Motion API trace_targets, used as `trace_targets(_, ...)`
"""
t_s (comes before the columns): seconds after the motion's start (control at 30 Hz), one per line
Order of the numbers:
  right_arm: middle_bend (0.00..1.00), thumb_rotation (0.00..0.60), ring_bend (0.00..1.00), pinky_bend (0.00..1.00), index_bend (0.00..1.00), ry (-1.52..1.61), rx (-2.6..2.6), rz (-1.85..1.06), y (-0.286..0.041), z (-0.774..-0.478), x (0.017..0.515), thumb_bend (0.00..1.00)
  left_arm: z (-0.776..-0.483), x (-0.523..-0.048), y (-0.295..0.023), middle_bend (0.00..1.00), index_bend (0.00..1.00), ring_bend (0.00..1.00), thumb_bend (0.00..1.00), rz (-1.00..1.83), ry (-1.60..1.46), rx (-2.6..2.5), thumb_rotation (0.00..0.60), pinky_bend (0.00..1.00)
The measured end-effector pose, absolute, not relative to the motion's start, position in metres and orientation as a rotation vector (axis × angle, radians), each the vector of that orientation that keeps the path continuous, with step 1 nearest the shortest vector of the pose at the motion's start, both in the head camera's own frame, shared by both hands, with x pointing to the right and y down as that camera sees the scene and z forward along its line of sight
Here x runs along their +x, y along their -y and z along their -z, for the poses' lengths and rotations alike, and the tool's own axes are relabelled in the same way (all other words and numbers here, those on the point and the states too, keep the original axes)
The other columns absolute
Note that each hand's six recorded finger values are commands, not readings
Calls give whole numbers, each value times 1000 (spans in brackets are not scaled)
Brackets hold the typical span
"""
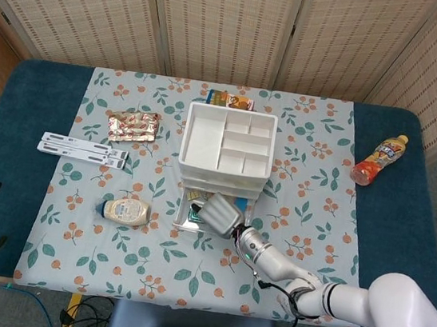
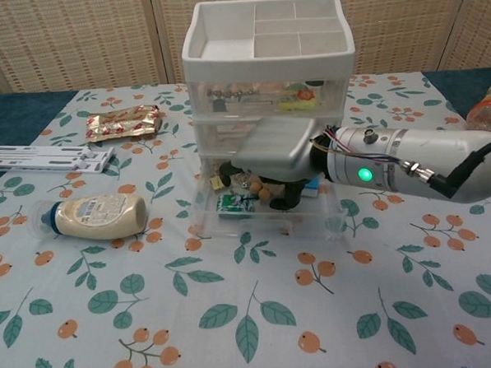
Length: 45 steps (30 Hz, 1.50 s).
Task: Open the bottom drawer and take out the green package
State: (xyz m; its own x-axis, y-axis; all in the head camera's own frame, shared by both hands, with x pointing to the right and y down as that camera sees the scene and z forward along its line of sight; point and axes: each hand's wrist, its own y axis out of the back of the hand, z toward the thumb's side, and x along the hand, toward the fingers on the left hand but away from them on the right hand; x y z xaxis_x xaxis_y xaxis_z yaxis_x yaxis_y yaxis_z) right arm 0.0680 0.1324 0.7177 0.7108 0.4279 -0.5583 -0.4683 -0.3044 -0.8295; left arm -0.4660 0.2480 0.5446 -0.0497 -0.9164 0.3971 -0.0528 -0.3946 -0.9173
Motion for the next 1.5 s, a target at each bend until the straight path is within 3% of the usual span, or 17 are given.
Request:
trace_targets(0.53,962,600,1000,1000,283,19,-1715,-902,-130,-732,59,256,-545,-467,-249,128,80,144,178,1542,-1057,-1508,600,145)
trace_targets(1.23,969,600,1000,1000,360,56,-1757,-897,-127,-744,46,290,-546,-470,-251,128,81,144,177,1560,-1056,-1503,600,145)
trace_targets(1.5,980,600,1000,1000,466,58,-1757,-902,-125,-748,44,355,-546,-471,-251,128,84,144,177,1562,-1058,-1500,600,145)
